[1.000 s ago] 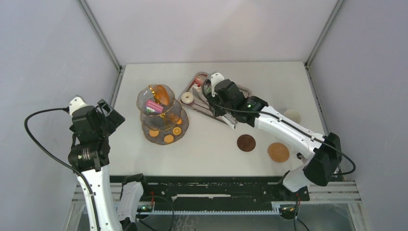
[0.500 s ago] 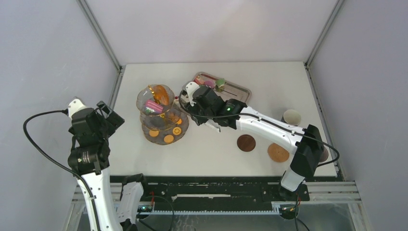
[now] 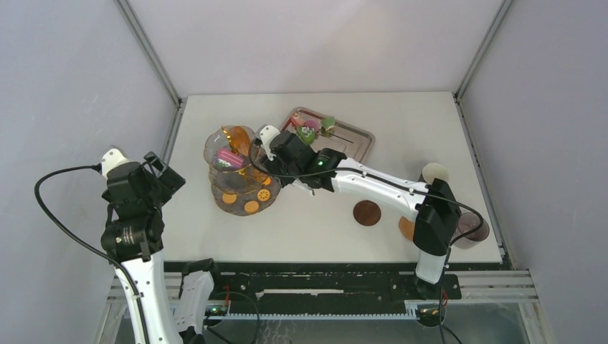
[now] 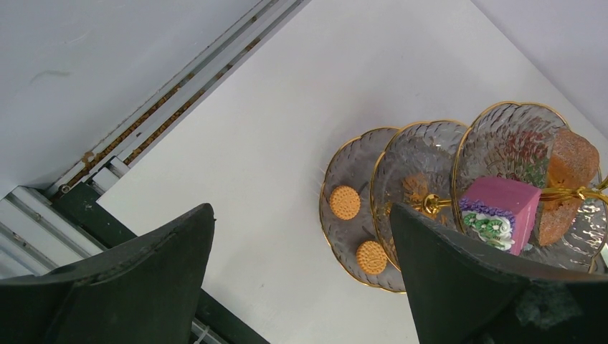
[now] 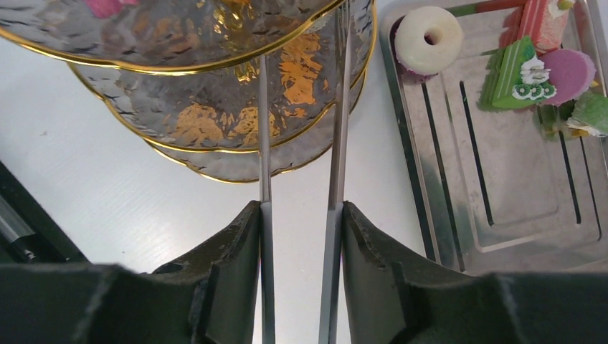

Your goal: Serve the afternoon tea

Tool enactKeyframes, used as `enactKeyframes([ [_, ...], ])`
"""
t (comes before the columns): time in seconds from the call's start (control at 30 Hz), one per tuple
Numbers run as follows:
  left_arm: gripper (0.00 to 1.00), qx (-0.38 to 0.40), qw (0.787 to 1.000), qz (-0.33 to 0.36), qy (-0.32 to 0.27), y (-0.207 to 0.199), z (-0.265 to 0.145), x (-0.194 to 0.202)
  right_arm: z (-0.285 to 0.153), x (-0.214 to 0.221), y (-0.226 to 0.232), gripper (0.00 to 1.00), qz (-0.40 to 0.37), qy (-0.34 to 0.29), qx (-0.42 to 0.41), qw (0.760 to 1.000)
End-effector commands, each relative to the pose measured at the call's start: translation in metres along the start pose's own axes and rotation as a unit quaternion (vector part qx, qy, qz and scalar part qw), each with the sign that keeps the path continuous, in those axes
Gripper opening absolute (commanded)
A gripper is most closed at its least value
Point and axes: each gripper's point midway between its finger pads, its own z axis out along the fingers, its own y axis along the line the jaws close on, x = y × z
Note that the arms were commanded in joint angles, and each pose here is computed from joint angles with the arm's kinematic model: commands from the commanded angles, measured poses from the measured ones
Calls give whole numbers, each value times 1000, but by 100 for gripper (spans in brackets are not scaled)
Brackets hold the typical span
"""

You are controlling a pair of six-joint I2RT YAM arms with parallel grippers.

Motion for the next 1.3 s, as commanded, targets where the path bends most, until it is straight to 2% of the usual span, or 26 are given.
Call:
enactKeyframes([
  [0.0,96,-2,1000,1,-18,1,-2,-8,-2,-39,-1,51,0,-58,9,998],
  [0.13,96,0,1000,2,-17,1,-1,-7,-9,-39,1,59,-8,-60,14,998],
  [0.3,96,4,1000,0,-12,-2,3,-6,-22,-43,1,60,-17,-69,20,997],
  [0.57,96,6,1000,1,-15,-3,2,-8,-55,-39,1,48,-12,-88,22,996],
  [0.67,96,7,1000,0,-12,-5,4,-8,-62,-36,-2,47,6,-86,21,996],
  [0.87,96,17,1000,-3,-12,-8,3,-8,-67,1,-17,49,66,-66,25,995],
  [1.07,96,23,1000,-3,-13,-9,0,-7,-59,65,-28,57,113,7,42,993],
  [1.17,96,24,1000,-5,-17,-8,-2,-7,-59,98,-36,59,149,45,79,985],
  [1.27,96,29,999,-7,-16,-8,-4,-5,-63,118,-43,59,201,55,98,973],
])
